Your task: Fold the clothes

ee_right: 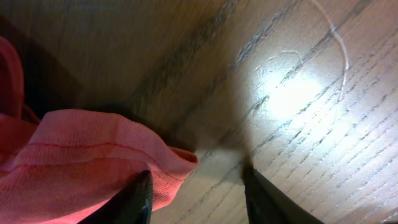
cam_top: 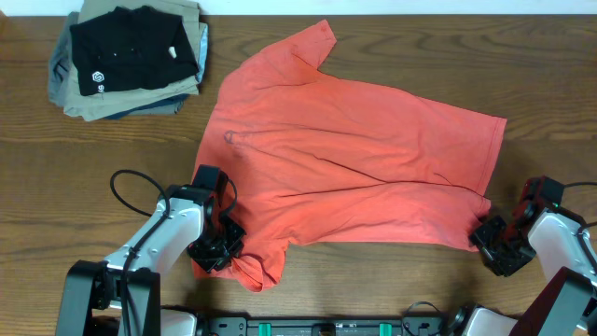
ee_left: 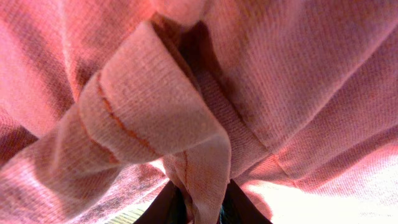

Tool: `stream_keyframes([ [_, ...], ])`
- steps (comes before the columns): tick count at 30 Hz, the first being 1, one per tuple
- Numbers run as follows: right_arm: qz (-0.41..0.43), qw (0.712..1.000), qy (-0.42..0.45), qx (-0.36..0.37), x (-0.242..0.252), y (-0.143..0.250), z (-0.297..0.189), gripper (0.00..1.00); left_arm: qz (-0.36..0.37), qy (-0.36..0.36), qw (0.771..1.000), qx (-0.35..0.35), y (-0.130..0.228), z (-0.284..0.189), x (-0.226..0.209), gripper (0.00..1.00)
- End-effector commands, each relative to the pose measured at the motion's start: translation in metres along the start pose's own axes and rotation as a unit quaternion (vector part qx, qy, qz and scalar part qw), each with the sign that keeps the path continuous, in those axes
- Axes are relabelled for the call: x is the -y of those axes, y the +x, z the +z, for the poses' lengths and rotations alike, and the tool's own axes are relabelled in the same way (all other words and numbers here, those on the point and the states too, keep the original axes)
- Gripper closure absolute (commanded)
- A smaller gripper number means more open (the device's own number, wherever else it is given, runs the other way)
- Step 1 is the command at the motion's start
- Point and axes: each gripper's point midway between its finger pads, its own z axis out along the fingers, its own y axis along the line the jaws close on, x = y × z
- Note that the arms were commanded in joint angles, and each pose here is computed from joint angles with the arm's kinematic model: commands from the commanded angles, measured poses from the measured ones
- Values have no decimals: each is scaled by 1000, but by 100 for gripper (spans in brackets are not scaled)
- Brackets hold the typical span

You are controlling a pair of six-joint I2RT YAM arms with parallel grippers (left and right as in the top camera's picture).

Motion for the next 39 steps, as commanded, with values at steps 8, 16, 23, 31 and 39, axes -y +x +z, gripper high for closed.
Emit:
stream_keyframes([
  [8, -2, 999, 35, 20, 10, -13, 1, 58, 14, -33, 999, 0, 1, 10, -17, 80],
  [16, -2, 999, 34, 20, 9, -13, 1, 93, 19, -33, 999, 0, 1, 10, -17, 80],
  [23, -2, 999, 42, 10, 10, -12, -9, 99, 39, -30, 999, -9, 6, 2, -16, 94],
  [31, -2, 999, 35, 22, 8, -14, -45, 99, 46, -22, 999, -7, 22, -36, -23, 94],
  [39, -7, 999, 20, 44, 15, 0, -73, 99, 57, 21, 998, 16, 35, -59, -30, 94],
])
